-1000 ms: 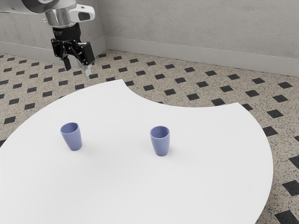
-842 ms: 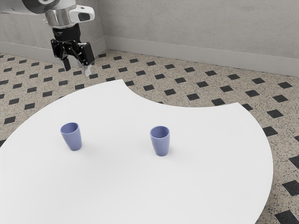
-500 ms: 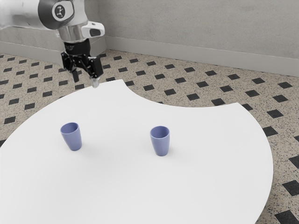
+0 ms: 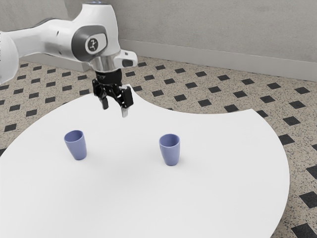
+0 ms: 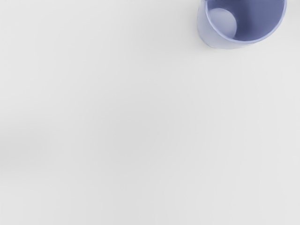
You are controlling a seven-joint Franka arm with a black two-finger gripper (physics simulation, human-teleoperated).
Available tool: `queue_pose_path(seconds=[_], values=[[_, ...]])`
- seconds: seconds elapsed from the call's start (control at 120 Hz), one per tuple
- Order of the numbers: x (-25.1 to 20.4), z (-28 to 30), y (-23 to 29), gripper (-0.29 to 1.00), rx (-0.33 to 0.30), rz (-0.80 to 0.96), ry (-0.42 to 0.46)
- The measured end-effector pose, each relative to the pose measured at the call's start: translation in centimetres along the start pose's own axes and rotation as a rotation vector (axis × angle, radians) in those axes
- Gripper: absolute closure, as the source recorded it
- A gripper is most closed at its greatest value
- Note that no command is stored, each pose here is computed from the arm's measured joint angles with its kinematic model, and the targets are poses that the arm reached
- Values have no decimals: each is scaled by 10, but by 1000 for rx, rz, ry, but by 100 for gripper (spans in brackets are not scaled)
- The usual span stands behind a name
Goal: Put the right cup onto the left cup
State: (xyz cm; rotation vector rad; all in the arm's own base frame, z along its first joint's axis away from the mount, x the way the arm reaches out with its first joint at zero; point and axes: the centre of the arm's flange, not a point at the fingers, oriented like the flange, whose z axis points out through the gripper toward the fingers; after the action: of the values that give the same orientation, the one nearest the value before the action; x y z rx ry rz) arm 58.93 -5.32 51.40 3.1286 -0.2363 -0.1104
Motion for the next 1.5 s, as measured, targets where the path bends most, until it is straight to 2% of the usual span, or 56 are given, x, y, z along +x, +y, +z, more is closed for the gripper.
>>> queue_pose_path(seconds=[0.283,0.733,1.017,1.5], values=[[8,15,26,3,-26,-36,-3],[44,38,42,2,-39,-114,-20],[57,54,50,2,-68,-158,-42],[92,73,52,2,-55,-222,-40]])
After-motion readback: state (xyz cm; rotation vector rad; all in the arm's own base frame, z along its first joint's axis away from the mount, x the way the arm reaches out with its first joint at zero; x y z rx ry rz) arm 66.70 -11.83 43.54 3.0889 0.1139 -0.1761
